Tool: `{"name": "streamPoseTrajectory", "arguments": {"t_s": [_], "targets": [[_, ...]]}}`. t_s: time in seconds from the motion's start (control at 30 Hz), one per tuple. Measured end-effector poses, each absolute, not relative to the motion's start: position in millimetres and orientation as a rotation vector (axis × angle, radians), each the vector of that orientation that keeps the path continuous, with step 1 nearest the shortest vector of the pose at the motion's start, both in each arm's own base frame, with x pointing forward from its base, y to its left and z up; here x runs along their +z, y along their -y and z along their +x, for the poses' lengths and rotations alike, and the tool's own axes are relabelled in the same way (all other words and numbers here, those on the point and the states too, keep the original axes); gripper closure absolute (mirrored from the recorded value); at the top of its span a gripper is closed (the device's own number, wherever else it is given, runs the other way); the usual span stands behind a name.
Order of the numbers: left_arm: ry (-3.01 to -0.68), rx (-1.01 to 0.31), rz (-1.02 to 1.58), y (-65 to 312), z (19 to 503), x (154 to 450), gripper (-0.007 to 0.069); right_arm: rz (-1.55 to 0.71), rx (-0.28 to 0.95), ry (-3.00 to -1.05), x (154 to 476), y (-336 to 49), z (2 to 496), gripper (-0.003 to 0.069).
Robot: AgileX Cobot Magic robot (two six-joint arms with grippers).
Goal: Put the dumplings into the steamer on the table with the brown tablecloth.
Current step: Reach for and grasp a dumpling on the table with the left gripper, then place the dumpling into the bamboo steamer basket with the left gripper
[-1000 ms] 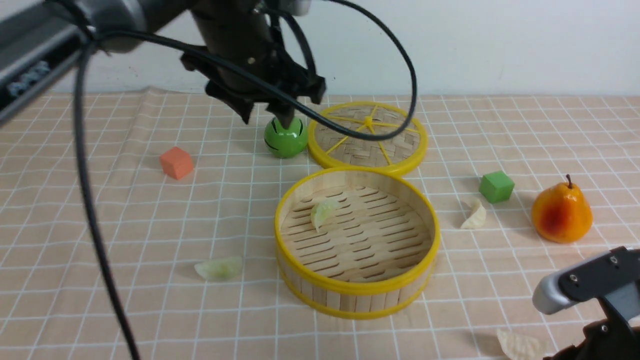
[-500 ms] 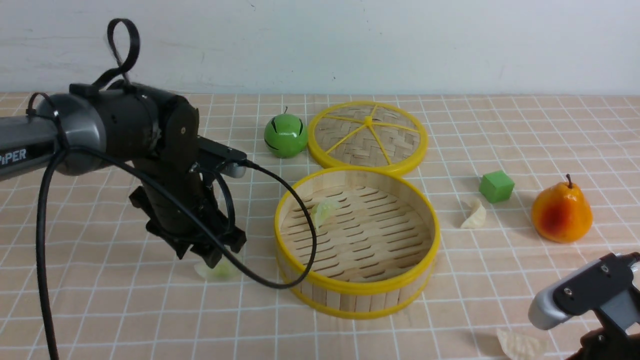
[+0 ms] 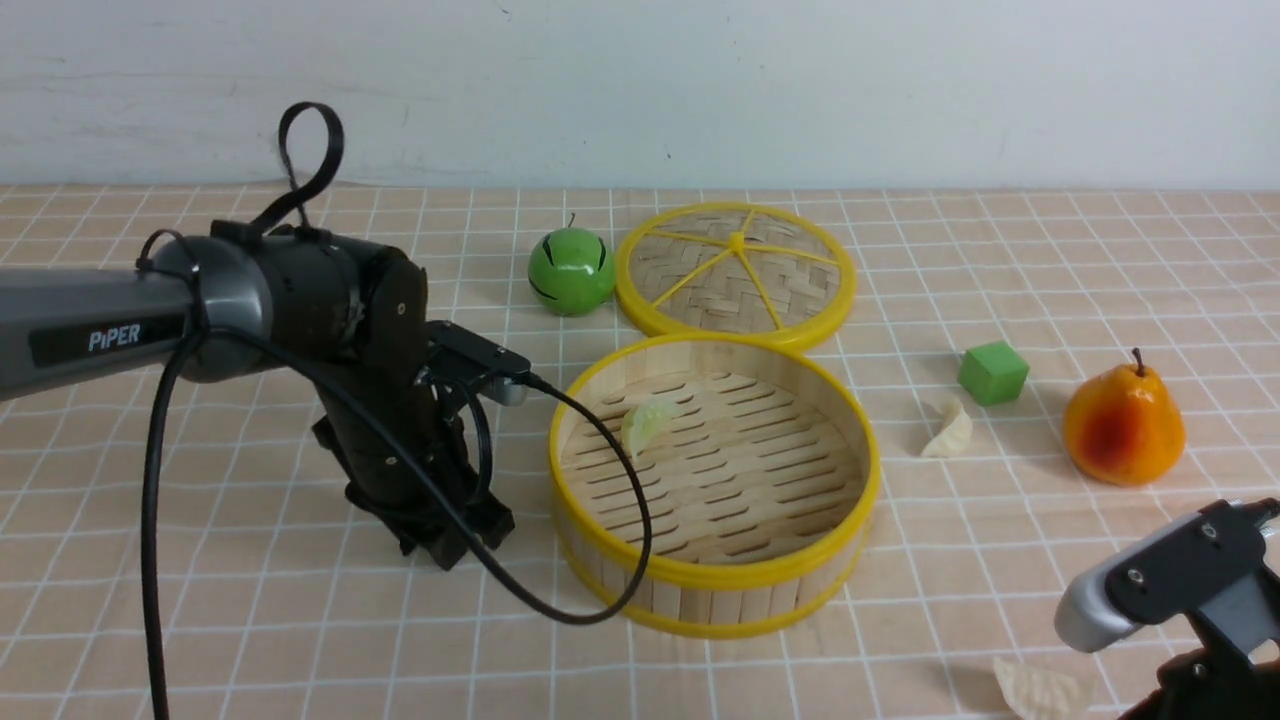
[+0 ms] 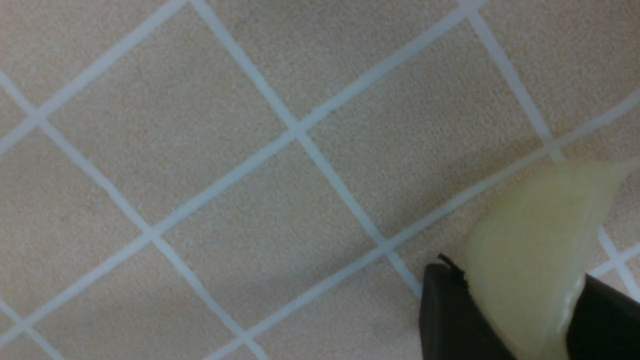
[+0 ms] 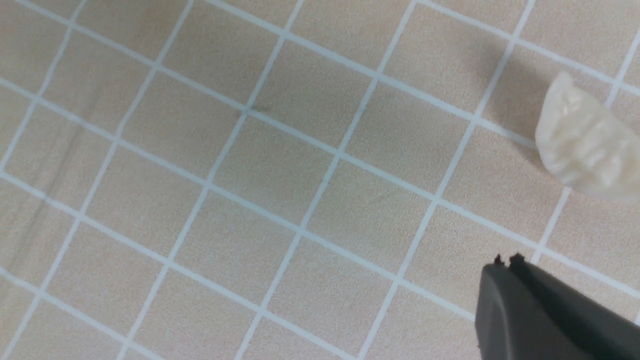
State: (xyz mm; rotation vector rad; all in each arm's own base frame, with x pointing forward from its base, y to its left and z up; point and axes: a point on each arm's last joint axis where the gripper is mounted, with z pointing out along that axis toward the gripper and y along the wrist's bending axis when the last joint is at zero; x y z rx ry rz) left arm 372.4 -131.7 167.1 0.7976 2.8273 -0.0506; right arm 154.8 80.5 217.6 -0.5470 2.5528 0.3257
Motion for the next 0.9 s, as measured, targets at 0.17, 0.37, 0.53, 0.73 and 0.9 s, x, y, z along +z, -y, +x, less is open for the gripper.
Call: {"name": "streamPoseTrajectory", "arguments": {"t_s": [0.17,0.37,0.53,0.73,0.9], "targets": [[-2.851,-0.069,0.724,131,369,175,0.0433,-0.548,0.326,-2.551,218,-81,155,0.0674],[-2.840,-0.082,0.660,129,362,207,0.0433,-0.544,0.328,-2.546,218,-81,155,0.0673],[-2.775,-0.182,0.495,132,348,250,0.0433,-0.544,0.328,-2.546,218,-81,155,0.0671],[-2.677,-0.339,0.496,181,325,271,0.0433,-0.541,0.328,-2.539,218,-81,156,0.0669],[-2.596,-0.322,0.529,220,327,248,0.0433,-0.540,0.328,-2.536,218,-81,156,0.0669]]}}
